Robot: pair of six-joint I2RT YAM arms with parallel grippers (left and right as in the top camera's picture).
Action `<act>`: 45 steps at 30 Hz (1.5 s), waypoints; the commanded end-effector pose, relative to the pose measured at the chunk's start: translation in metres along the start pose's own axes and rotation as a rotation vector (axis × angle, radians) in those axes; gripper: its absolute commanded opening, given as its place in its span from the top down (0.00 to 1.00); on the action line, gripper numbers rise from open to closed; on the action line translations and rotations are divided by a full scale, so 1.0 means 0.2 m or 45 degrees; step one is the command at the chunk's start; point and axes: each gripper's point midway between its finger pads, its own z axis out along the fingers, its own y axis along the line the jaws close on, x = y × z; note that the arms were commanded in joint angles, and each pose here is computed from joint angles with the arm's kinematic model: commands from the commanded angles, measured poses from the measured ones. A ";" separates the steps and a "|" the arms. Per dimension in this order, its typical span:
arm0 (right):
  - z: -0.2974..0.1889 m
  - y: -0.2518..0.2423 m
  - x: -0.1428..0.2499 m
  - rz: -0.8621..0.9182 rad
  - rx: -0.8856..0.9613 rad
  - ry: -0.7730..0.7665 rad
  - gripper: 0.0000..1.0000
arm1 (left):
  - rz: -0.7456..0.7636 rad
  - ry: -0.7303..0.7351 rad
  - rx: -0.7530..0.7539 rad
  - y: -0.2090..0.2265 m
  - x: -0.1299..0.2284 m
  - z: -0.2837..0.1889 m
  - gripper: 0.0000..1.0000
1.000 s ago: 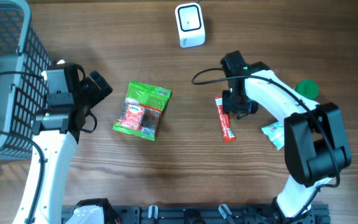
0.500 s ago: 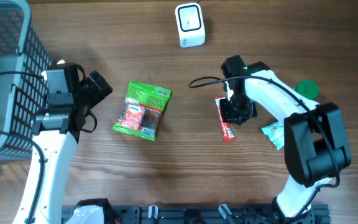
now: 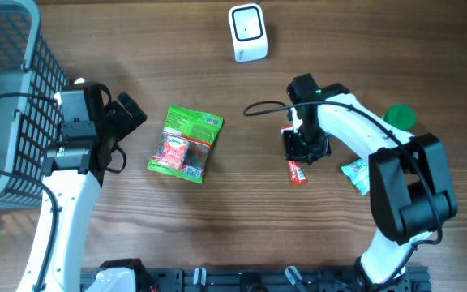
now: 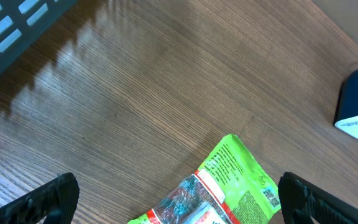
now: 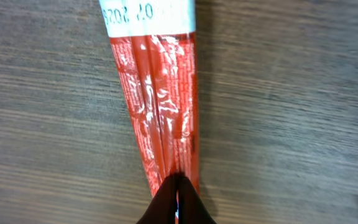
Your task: Scan the item barcode
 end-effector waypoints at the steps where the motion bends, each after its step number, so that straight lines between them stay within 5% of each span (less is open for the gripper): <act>1: 0.05 0.02 0.04 0.001 -0.024 -0.004 0.96 | 0.004 -0.012 -0.013 0.01 -0.01 0.00 0.00; 11: 0.13 0.00 0.02 -0.027 -0.025 -0.058 0.96 | 0.004 -0.012 -0.013 0.01 -0.01 0.00 0.00; 14: 0.06 0.02 -0.01 -0.069 -0.038 -0.074 0.79 | 0.004 -0.012 -0.013 0.01 -0.01 0.00 0.00; 21: -0.16 0.08 -0.08 -0.101 -0.067 -0.173 0.67 | 0.004 -0.012 -0.013 0.01 -0.01 0.00 0.00; 23: -0.16 0.07 -0.05 -0.096 -0.060 -0.143 0.69 | 0.004 -0.012 -0.013 0.01 -0.01 0.00 0.00; 27: -0.08 0.06 0.10 -0.034 -0.082 0.005 0.94 | 0.004 -0.012 -0.013 0.01 -0.01 0.00 0.00; 39: 0.15 0.06 0.19 -0.005 -0.175 0.010 0.94 | 0.004 -0.012 -0.013 0.01 -0.01 0.00 0.00; 45: 0.06 0.11 0.16 -0.059 -0.215 -0.012 0.95 | 0.004 -0.012 -0.013 0.01 -0.01 0.00 0.00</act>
